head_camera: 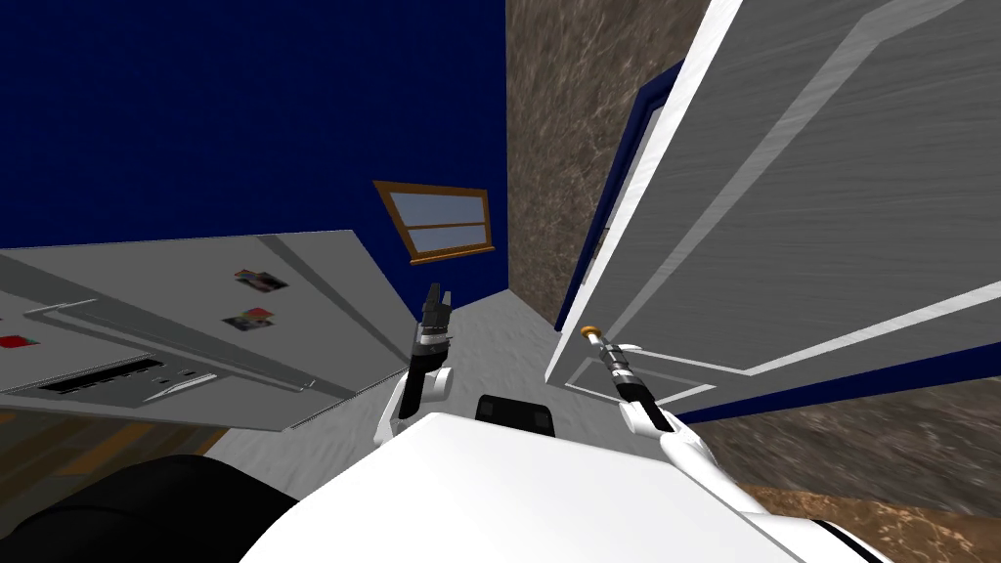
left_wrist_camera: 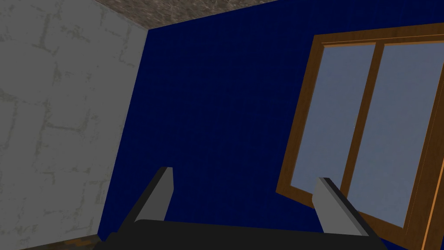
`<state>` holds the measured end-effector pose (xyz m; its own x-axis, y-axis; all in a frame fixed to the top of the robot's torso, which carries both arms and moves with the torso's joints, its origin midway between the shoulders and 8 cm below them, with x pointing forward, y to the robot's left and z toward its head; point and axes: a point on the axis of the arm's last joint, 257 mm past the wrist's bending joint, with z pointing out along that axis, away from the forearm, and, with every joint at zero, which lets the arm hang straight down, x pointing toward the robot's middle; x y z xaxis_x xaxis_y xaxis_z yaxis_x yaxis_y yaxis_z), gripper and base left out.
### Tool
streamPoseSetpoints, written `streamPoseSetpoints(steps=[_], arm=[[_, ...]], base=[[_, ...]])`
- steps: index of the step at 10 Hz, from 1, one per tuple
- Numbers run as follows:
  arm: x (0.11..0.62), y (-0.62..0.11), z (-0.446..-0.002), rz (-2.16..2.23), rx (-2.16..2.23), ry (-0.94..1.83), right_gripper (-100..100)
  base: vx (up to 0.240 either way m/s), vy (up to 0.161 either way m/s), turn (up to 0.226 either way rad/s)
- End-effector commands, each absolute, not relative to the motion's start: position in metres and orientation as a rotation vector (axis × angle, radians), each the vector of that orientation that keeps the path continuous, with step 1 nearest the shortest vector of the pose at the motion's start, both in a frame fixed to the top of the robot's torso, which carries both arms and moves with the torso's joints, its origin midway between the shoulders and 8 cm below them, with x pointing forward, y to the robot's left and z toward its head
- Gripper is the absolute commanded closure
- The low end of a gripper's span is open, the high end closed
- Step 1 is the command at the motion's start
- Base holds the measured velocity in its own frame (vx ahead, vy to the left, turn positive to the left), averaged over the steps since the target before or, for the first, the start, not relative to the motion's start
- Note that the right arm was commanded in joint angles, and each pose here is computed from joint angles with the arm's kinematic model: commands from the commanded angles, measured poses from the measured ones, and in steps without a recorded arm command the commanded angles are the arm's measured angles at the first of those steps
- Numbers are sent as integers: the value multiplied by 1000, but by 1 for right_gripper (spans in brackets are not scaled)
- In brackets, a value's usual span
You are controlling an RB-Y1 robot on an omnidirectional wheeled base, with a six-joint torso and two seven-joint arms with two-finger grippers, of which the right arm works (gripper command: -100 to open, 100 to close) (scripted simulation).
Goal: Pull the door open
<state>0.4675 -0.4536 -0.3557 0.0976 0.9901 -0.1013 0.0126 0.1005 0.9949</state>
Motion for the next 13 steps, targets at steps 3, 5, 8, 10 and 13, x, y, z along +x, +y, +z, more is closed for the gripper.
streamPoseSetpoints(steps=[3, 5, 8, 10, 13], arm=[[465, -450, -357, 1074, 1178, 1204, 100], [465, -448, -359, 1074, 1182, 1205, 100], [466, -448, -358, 1073, 1182, 1203, 100], [466, -448, -358, 1073, 1182, 1203, 100], [467, -448, -358, 1072, 1182, 1202, 100]], base=[[-129, -42, 46], [-154, -50, 136], [-12, -12, 34], [0, 0, 0], [-14, -13, 19]])
